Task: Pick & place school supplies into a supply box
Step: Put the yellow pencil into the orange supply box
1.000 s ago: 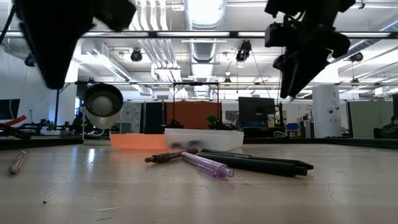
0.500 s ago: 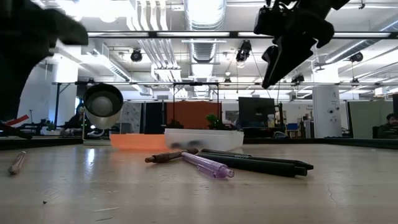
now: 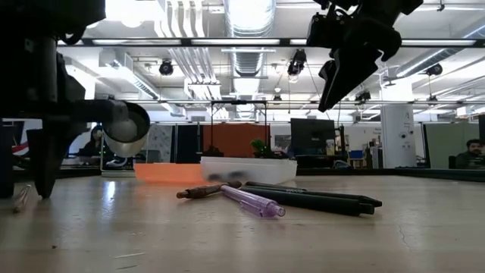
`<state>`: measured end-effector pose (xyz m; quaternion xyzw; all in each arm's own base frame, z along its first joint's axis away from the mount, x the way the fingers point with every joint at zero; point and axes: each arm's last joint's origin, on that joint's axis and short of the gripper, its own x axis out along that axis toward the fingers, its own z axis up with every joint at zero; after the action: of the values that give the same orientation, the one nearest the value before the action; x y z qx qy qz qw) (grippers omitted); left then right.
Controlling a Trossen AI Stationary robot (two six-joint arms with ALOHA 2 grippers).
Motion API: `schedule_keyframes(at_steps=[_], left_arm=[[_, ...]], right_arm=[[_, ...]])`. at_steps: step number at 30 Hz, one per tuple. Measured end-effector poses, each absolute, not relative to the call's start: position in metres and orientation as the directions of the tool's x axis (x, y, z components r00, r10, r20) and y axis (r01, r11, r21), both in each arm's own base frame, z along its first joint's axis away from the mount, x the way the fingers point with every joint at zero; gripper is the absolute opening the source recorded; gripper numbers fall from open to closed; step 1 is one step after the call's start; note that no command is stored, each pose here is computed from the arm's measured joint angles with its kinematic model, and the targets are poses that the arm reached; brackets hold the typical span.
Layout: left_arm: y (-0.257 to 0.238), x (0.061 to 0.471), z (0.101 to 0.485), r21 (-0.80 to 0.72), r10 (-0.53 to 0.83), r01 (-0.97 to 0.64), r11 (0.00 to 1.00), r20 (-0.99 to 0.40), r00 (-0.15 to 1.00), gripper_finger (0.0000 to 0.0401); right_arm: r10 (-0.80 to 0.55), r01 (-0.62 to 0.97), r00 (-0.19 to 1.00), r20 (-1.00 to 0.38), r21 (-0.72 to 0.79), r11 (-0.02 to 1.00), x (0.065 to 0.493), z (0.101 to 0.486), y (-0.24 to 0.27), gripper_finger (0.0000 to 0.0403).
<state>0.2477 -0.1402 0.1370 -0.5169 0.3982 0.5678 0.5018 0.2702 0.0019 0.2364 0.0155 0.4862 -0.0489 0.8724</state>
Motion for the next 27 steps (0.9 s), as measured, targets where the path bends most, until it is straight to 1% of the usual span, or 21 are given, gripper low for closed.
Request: schedule_keyframes(at_steps=[1, 5, 10, 11, 13, 18, 23, 27], left_arm=[[-0.138, 0.249, 0.136, -0.075, 0.157, -0.980, -0.186, -0.987, 0.046, 0.0140], [-0.134, 0.262, 0.145, -0.203, 0.202, -0.958, -0.200, -0.966, 0.162, 0.0140], [-0.123, 0.280, 0.153, -0.370, 0.299, -0.910, -0.186, -0.904, 0.307, 0.0140], [-0.122, 0.283, 0.154, -0.406, 0.325, -0.898, -0.171, -0.883, 0.338, 0.0140], [-0.123, 0.286, 0.156, -0.445, 0.331, -0.882, -0.154, -0.865, 0.378, 0.0140], [-0.124, 0.286, 0.157, -0.436, 0.330, -0.892, -0.116, -0.865, 0.379, 0.0140], [-0.131, 0.282, 0.157, -0.423, 0.320, -0.901, -0.093, -0.870, 0.375, 0.0140], [-0.136, 0.281, 0.157, -0.433, 0.310, -0.899, -0.068, -0.865, 0.394, 0.0140]], right_arm=[[-0.070, 0.106, 0.519, -0.852, -0.017, 0.994, 0.270, 0.236, 0.002, 0.0206], [-0.071, 0.110, 0.507, -0.859, -0.018, 0.994, 0.268, 0.234, 0.002, 0.0206], [-0.071, 0.110, 0.508, -0.859, -0.018, 0.994, 0.268, 0.234, 0.002, 0.0205], [-0.071, 0.110, 0.507, -0.859, -0.017, 0.994, 0.268, 0.233, 0.002, 0.0205], [-0.065, 0.120, 0.509, -0.858, -0.004, 0.993, 0.268, 0.234, 0.002, 0.0205], [-0.041, 0.167, 0.517, -0.855, 0.053, 0.985, 0.269, 0.234, 0.006, 0.0205], [-0.015, 0.289, 0.557, -0.831, 0.177, 0.941, 0.278, 0.231, 0.015, 0.0205], [0.025, 0.287, 0.615, -0.788, 0.253, 0.924, 0.295, 0.223, 0.033, 0.0203]])
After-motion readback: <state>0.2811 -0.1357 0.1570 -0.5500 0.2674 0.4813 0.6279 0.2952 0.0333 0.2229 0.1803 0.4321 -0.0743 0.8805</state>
